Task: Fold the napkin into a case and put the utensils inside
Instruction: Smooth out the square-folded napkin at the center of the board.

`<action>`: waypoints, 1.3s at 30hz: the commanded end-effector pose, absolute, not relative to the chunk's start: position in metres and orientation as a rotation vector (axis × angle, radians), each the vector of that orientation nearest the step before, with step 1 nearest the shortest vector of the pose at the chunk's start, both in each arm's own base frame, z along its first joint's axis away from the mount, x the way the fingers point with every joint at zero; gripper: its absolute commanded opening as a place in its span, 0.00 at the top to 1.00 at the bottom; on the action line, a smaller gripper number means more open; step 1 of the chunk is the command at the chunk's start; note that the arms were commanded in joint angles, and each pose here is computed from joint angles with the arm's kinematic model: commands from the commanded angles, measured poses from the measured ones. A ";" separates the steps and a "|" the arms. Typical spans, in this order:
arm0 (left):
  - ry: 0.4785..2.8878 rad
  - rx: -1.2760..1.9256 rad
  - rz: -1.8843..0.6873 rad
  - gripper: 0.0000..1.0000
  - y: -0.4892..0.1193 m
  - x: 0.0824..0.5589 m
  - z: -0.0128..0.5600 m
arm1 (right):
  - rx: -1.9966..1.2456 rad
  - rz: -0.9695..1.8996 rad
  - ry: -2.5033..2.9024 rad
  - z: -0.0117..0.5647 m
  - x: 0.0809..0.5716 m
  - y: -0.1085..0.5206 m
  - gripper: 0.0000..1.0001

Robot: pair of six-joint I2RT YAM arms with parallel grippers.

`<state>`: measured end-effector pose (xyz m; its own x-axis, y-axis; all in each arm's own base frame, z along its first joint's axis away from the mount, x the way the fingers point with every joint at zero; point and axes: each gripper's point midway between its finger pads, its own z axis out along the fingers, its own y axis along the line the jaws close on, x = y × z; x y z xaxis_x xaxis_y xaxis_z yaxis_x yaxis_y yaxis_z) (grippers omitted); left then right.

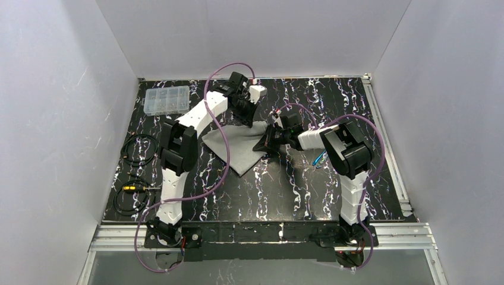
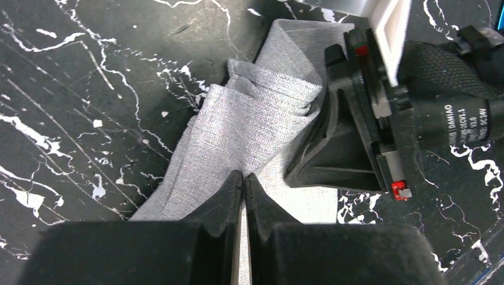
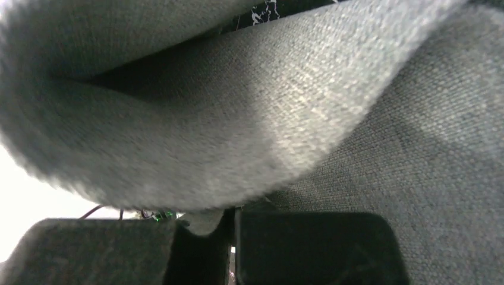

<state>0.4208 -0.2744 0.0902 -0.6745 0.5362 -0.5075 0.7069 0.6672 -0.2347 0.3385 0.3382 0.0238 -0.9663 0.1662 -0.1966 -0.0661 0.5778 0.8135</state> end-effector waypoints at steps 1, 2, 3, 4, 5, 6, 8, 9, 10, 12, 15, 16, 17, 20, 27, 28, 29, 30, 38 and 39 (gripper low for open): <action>2.416 1.012 -0.563 1.00 -0.275 0.415 0.116 | 0.121 1.226 2.631 -0.007 0.334 0.327 0.95; 2.420 1.015 -0.563 0.99 -0.274 0.413 0.116 | 0.122 1.225 2.633 -0.007 0.333 0.326 0.95; 2.423 1.022 -0.563 0.96 -0.273 0.410 0.116 | 0.123 1.224 2.635 -0.007 0.333 0.326 0.95; 2.431 1.027 -0.559 0.91 -0.271 0.407 0.115 | 0.122 1.225 2.634 -0.007 0.333 0.326 0.95; 2.435 1.029 -0.545 0.84 -0.269 0.405 0.114 | 0.121 1.225 2.633 -0.007 0.333 0.326 0.95; 2.439 1.029 -0.517 0.77 -0.265 0.406 0.112 | 0.123 1.225 2.636 -0.007 0.333 0.326 0.95; 2.441 1.012 -0.432 0.63 -0.254 0.412 0.111 | 0.121 1.226 2.637 -0.007 0.332 0.327 0.95; 2.443 0.984 -0.387 0.58 -0.246 0.420 0.111 | 0.121 1.224 2.640 -0.007 0.332 0.326 0.95; 2.445 0.947 -0.356 0.53 -0.239 0.428 0.113 | 0.120 1.223 2.640 -0.007 0.332 0.326 0.95; 2.442 0.847 -0.307 0.46 -0.222 0.447 0.119 | 0.118 1.219 2.640 -0.005 0.332 0.325 0.95; 2.414 0.755 -0.269 0.41 -0.202 0.467 0.129 | 0.116 1.219 2.637 -0.003 0.332 0.325 0.95; 2.405 0.749 -0.250 0.41 -0.197 0.470 0.130 | 0.116 1.219 2.633 -0.001 0.332 0.325 0.95; 2.393 0.750 -0.239 0.41 -0.192 0.472 0.131 | 0.110 1.217 2.632 0.001 0.332 0.326 0.95; 2.392 0.711 -0.292 0.41 -0.181 0.474 0.136 | 0.085 1.179 2.647 0.002 0.333 0.323 0.95; 2.597 0.707 -0.529 0.41 -0.159 0.441 0.107 | 0.074 1.039 2.807 -0.026 0.303 0.299 0.99; 2.603 0.737 -0.552 0.41 -0.158 0.430 0.101 | 0.066 1.018 2.831 -0.029 0.297 0.294 0.99; 2.596 0.771 -0.568 0.42 -0.158 0.419 0.096 | 0.052 1.009 2.832 -0.028 0.294 0.291 0.99; 2.570 0.814 -0.565 0.42 -0.158 0.412 0.094 | 0.047 0.988 2.859 -0.029 0.286 0.285 0.99; 2.467 0.856 -0.577 0.44 -0.152 0.408 0.121 | -0.052 1.083 2.769 0.023 0.303 0.302 0.96; 2.455 0.860 -0.590 0.44 -0.155 0.408 0.127 | -0.069 1.116 2.733 0.038 0.314 0.311 0.94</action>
